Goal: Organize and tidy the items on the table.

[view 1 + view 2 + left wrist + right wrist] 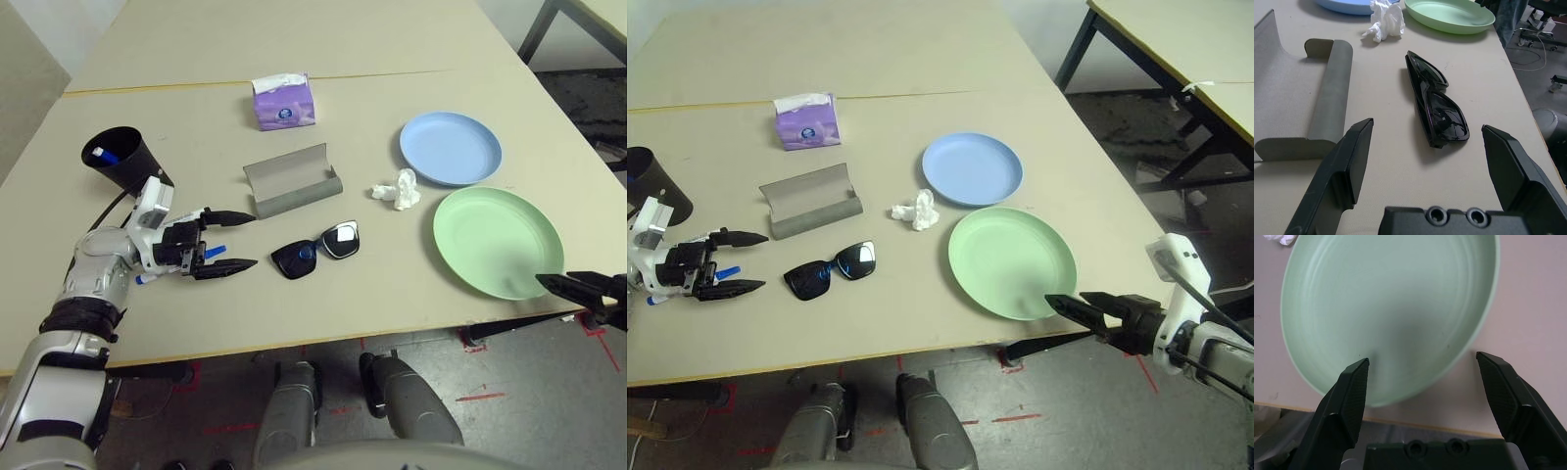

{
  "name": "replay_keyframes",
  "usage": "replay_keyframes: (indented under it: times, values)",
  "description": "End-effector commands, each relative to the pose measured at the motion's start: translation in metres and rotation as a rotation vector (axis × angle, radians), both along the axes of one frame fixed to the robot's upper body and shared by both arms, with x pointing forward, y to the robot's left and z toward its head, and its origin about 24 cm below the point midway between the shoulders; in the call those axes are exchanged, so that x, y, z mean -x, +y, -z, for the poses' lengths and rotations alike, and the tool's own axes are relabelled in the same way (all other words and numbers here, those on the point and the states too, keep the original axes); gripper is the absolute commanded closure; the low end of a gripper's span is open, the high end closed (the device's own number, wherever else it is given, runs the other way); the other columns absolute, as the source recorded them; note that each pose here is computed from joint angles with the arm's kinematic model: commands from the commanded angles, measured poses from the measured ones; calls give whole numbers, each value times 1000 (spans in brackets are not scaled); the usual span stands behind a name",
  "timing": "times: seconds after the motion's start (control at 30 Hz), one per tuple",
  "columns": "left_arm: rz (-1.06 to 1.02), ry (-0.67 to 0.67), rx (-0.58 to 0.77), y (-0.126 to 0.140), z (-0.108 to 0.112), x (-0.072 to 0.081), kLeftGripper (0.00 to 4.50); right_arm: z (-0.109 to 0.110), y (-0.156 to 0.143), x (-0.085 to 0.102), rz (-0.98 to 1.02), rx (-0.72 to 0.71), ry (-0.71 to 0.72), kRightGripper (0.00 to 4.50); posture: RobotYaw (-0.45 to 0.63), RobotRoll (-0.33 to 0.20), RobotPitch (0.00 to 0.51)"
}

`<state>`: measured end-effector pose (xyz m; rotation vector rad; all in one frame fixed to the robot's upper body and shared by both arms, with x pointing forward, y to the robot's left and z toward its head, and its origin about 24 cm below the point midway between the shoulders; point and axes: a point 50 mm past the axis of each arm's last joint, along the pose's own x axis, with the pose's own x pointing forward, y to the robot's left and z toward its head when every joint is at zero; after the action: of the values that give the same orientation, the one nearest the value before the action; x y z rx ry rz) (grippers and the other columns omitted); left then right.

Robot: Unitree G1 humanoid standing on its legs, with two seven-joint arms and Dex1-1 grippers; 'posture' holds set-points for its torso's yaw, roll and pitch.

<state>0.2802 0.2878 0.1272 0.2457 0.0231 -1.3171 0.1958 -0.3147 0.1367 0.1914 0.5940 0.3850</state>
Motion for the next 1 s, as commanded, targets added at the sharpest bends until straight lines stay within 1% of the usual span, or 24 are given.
replay_keyframes:
  times: [0.03, 0.4, 0.5, 0.57, 0.6, 0.63, 0.8, 0.87, 1.0]
  values:
    - [-2, 3, -5, 4, 0, 4, 0, 7, 3, -2, -11, -6, 17, 46, -134, 0, 202]
    - [-9, -16, -4, 4, -5, 3, 0, 10, 6, -3, -20, -18, 29, 46, -132, 0, 200]
    - [-3, -17, -2, 2, -4, 3, 0, 11, 7, -2, -24, -20, 34, 593, -132, 0, 199]
    - [-1, -21, 0, 2, -5, 2, 0, 10, 8, -2, -30, -21, 36, 1336, -132, 0, 199]
    - [-1, -24, 1, 1, -5, 2, 0, 10, 8, -2, -32, -22, 36, 1595, -130, 0, 199]
    - [0, -26, 2, 1, -6, 1, 0, 10, 8, -2, -34, -23, 35, 2015, -129, 0, 198]
    - [1, -32, 6, 1, -7, 1, 0, 8, 9, -3, -41, -27, 26, 3815, -129, 0, 195]
    - [3, -32, 6, 0, -6, 1, 0, 7, 9, -4, -46, -29, 22, 4447, -129, 0, 195]
    - [5, -28, 8, -1, -5, 2, 0, 3, 11, -5, -52, -44, 8, 4489, -133, 0, 197]
